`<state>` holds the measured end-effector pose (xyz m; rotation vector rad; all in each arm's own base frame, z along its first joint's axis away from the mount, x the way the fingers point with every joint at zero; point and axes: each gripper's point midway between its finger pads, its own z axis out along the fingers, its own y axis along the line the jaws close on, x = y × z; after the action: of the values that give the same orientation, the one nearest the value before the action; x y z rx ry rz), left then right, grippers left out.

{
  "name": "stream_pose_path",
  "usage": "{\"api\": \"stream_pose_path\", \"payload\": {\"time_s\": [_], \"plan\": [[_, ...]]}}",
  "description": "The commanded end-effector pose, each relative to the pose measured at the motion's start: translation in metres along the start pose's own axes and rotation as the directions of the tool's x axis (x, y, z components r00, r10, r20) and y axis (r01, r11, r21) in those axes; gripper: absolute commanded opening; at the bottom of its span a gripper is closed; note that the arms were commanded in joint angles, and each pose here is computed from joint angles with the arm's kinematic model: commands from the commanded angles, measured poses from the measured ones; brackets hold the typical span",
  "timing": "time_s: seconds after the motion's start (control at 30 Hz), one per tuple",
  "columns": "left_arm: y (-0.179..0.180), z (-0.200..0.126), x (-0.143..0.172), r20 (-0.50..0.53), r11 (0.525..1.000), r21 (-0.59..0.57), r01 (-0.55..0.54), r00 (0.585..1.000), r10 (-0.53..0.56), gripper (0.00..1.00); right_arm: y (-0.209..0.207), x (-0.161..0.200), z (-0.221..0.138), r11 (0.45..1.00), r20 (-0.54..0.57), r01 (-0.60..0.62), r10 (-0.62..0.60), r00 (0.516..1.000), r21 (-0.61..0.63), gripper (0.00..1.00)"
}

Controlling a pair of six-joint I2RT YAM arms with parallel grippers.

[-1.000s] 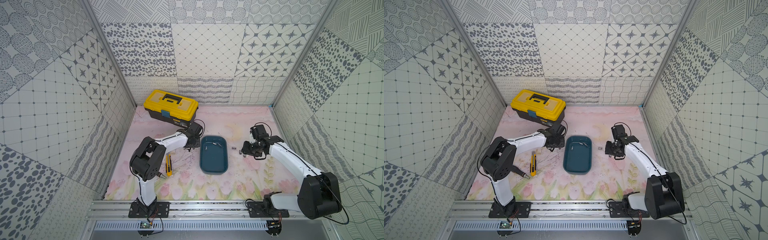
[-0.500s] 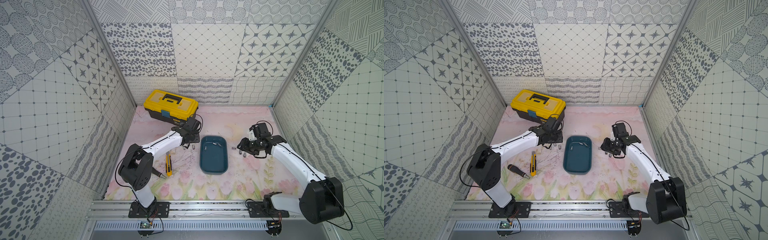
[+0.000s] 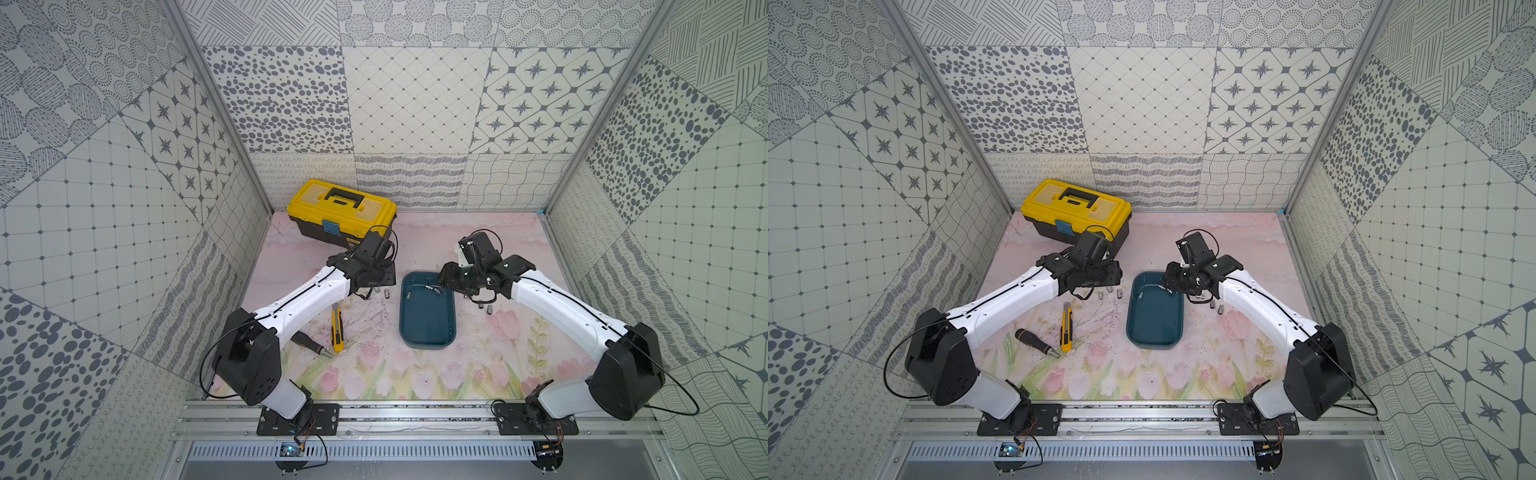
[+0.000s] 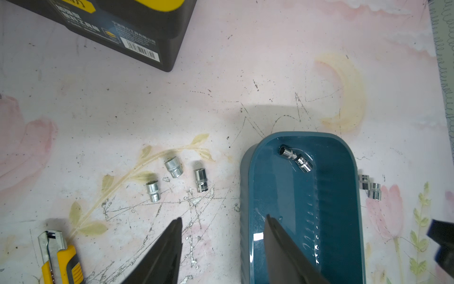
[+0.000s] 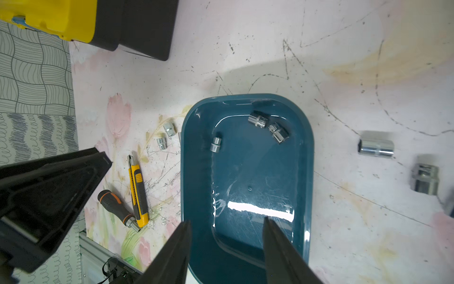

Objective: Take out the socket from the storage box
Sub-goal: Place the socket head at the center of the board, then pick up the socket head from the storage box.

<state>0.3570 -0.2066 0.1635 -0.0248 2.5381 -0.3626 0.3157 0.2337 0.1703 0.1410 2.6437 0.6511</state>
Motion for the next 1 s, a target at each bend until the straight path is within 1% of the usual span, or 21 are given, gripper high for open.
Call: {"api": "stream_pose_path", "payload": {"time_s": [0.0, 0.17, 0.37, 0.63, 0.97], "plan": [[0.003, -0.005, 0.017, -0.049, 1.0, 0.027, 0.015, 0.999, -0.014, 0.57, 0.011, -0.013, 0.015, 0.999, 0.047, -0.016, 0.014, 0.999, 0.034, 0.51], [0.0, 0.005, 0.032, -0.09, 0.997, 0.073, 0.033, 0.996, -0.026, 0.57, 0.021, -0.005, 0.048, 0.997, 0.003, 0.013, -0.014, 1.0, 0.079, 0.5], [0.001, 0.012, 0.044, -0.115, 0.995, 0.086, 0.051, 0.993, -0.041, 0.57, 0.022, 0.004, 0.084, 0.988, -0.034, 0.041, -0.036, 0.999, 0.149, 0.49], [0.002, 0.011, 0.047, -0.113, 0.994, 0.091, 0.056, 0.993, -0.045, 0.57, 0.017, 0.007, 0.113, 0.973, -0.046, 0.062, -0.053, 0.998, 0.223, 0.49], [0.006, 0.008, 0.047, -0.098, 0.995, 0.082, 0.053, 0.994, -0.045, 0.57, 0.016, 0.014, 0.135, 0.97, -0.073, 0.064, -0.048, 0.996, 0.236, 0.49]]}}
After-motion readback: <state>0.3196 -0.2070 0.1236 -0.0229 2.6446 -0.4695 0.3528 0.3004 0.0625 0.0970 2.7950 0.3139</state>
